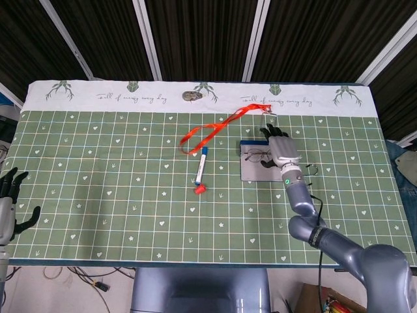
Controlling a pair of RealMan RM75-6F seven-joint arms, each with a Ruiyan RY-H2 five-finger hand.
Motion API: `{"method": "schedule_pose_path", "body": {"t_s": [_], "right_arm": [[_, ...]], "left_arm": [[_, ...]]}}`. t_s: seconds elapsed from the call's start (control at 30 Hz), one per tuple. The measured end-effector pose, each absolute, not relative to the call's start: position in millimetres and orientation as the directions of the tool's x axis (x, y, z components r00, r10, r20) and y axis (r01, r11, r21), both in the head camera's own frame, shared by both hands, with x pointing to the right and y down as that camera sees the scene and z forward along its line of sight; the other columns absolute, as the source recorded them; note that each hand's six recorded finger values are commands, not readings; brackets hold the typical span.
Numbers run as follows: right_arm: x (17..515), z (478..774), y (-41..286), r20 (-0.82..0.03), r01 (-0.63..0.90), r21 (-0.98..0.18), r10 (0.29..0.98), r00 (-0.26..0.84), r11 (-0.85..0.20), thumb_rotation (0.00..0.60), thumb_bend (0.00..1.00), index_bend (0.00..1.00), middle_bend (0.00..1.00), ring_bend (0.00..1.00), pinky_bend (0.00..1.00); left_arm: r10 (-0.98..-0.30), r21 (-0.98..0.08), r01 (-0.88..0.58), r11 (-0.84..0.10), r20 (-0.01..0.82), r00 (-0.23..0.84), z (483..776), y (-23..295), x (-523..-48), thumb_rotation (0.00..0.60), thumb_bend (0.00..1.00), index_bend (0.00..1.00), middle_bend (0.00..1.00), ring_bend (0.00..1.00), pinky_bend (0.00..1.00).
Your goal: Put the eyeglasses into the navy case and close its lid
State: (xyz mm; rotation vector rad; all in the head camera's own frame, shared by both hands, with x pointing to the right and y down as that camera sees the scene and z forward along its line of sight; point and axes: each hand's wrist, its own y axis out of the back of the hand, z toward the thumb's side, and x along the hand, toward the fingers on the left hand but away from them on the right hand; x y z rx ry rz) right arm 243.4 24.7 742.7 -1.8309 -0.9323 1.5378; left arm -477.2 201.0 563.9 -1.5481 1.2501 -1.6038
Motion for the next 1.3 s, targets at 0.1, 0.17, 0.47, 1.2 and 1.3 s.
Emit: {"method": "schedule_pose_path", "body": {"t_s": [0.1,0.17,0.47,1.2,1.3], "right_arm": [[238.7,731.0,39.1,-0.584,0.154,-0.786,0.8,0.136,-0.599,0.6,0.29,0.05,0.11,0.2,0.17],[237.9,724.4,49.6,-0.589,0.143,-0.781,0.793,0.156,-0.608,0.6,0.29,0.02,0.2,0.28,0.23],[256.2,707.4,93.5,-0.66,-0.02,-0.744,0.731,0.171,-0.667,0.6,0.44,0.02,0.55,0.63,0.6],[255.8,742.0,94.2,-0.721,-0.104,-0.692,0.69,0.063,-0.714,0.6,0.58,0.07,0.66,0.71,0.66],[253.8,746.5,90.7,-0.722,-0.1,-0.691,0.69,0.054,-0.716,0.6,0.58,0.07,0.66,0.71,0.66]], "left_arm": [[-0.89,-0.897,-0.195,-0.396,0.427,-0.156,564.0,201.3,-476.4,0.6,0.35,0.1,0.0,0.0,0.0],[-0.89,-0.896,-0.195,-0.398,0.429,-0.154,564.1,201.4,-476.0,0.6,0.35,0.1,0.0,0.0,0.0],[-0.888,-0.895,-0.194,-0.402,0.432,-0.154,564.9,201.4,-475.9,0.6,0.35,0.1,0.0,0.0,0.0],[-0.885,-0.891,-0.191,-0.412,0.441,-0.151,565.9,201.4,-476.5,0.6,0.36,0.1,0.0,0.0,0.0],[-0.885,-0.891,-0.192,-0.412,0.441,-0.151,566.0,201.3,-476.8,0.6,0.36,0.1,0.0,0.0,0.0]]}}
